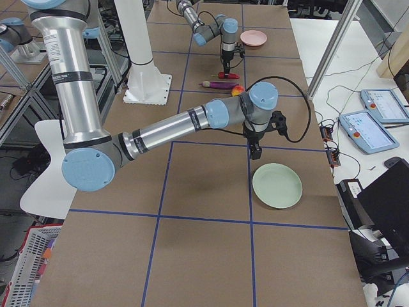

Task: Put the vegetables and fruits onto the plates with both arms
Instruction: 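Lift the red chili with left gripper while right arm reaches for peach, then carry chili toward pink plate while right gripper descends onto peach, then lower chili onto pink plate while right gripper lifts the peach, then release chili with left gripper while right gripper sets peach on green plate, then grasp the purple eggplant with the left gripper and lift it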

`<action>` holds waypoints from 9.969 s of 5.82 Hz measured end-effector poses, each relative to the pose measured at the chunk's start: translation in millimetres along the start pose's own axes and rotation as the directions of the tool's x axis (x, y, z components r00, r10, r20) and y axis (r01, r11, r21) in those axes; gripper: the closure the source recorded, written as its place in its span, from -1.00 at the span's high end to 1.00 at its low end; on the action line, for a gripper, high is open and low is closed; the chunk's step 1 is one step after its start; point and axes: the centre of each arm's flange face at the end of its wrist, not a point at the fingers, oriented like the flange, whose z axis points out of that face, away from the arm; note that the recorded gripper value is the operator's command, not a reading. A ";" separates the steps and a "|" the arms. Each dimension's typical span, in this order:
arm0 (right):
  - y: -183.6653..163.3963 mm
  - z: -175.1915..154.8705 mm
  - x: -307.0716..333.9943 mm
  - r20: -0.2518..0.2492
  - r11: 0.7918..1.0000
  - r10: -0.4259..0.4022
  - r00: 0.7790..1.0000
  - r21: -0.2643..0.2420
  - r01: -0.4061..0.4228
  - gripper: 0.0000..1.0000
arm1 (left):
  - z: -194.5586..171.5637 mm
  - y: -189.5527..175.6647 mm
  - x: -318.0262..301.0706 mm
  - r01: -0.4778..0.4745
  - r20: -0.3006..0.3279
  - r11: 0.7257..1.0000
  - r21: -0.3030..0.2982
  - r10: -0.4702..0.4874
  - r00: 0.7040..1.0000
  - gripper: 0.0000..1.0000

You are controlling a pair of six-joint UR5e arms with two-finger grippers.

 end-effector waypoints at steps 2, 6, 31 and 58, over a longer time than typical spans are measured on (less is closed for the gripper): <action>-37.1 6.7 -67.6 0.025 1.000 0.009 1.000 0.001 -0.009 1.00 | -34.2 -52.0 -32.1 0.066 -0.001 0.996 0.065 -0.066 0.998 -1.00; -96.0 96.2 -254.7 -0.050 0.996 0.089 0.995 -0.006 -0.090 1.00 | -95.7 -139.6 -121.6 0.035 0.051 0.992 0.123 -0.042 0.998 -1.00; -140.0 108.0 -378.7 -0.091 0.930 0.115 0.989 0.360 -0.075 -1.00 | -109.1 -257.4 -466.2 -0.196 0.272 0.979 -0.065 0.206 0.940 -1.00; -158.3 62.7 -34.5 -0.036 0.952 0.303 0.952 0.057 -0.301 0.96 | -62.1 49.0 78.1 -0.160 -0.031 0.987 -0.013 0.159 0.987 1.00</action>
